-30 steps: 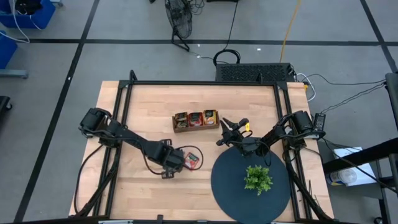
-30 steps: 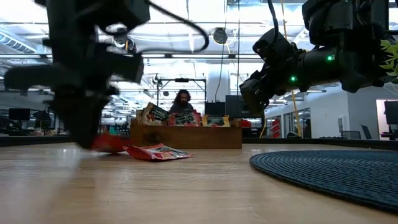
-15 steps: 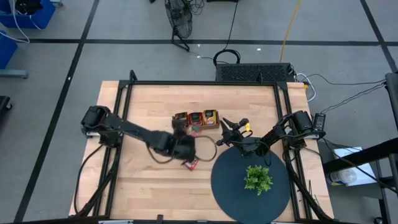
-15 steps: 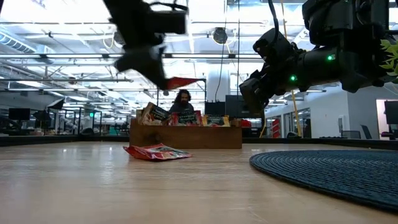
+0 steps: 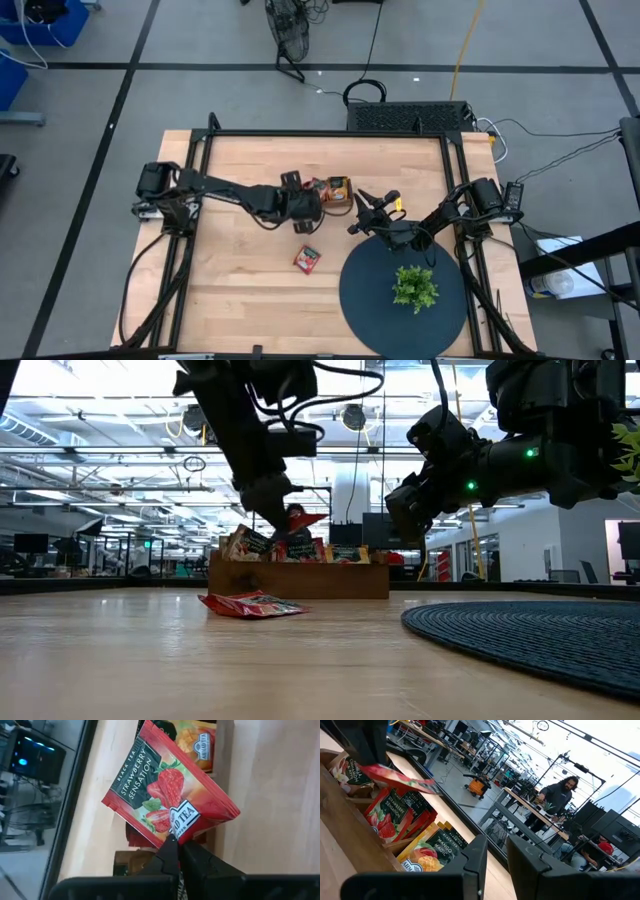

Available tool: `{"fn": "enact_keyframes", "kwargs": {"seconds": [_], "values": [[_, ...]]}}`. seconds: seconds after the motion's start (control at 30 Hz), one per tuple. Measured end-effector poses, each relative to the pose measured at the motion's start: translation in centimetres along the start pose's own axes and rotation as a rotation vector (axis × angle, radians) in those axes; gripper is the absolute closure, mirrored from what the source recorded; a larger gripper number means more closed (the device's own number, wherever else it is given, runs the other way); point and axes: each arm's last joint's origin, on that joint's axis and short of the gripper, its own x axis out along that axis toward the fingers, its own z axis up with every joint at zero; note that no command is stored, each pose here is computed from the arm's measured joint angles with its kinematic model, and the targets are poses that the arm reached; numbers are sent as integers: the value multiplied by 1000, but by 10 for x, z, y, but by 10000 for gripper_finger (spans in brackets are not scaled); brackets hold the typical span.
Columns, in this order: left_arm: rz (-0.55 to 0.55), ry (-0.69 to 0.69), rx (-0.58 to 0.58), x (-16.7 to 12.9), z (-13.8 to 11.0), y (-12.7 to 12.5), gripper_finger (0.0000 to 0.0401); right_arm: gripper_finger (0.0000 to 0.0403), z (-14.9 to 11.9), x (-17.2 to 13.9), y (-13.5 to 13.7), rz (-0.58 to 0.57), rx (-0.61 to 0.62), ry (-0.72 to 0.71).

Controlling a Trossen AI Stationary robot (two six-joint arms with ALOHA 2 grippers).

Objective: Pick & Place Tea
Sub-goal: Put the red tea bag into the middle section wooden organizer

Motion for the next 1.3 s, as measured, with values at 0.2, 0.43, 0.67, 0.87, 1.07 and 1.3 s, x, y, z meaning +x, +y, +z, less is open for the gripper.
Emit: {"fn": "enact_keyframes", "kwargs": {"seconds": [0.2, 0.43, 0.67, 0.87, 1.07, 1.3], "values": [[-29, -43, -34, 5, 1, -1, 393, 342, 0, 1, 0, -2, 0, 1], [-45, -36, -59, 9, 1, 5, 394, 342, -1, 1, 0, -1, -2, 5], [-73, 30, -38, 40, -6, -2, 393, 342, -1, 1, 0, -2, -2, 5], [-9, 71, -29, 52, -11, -5, 391, 342, -1, 1, 0, -3, -1, 6], [-8, 68, -71, 51, -10, -5, 381, 342, -1, 1, 0, -3, -1, 6], [-5, 63, -171, 50, -10, -5, 329, 342, -1, 1, 0, -3, -1, 6]]}}
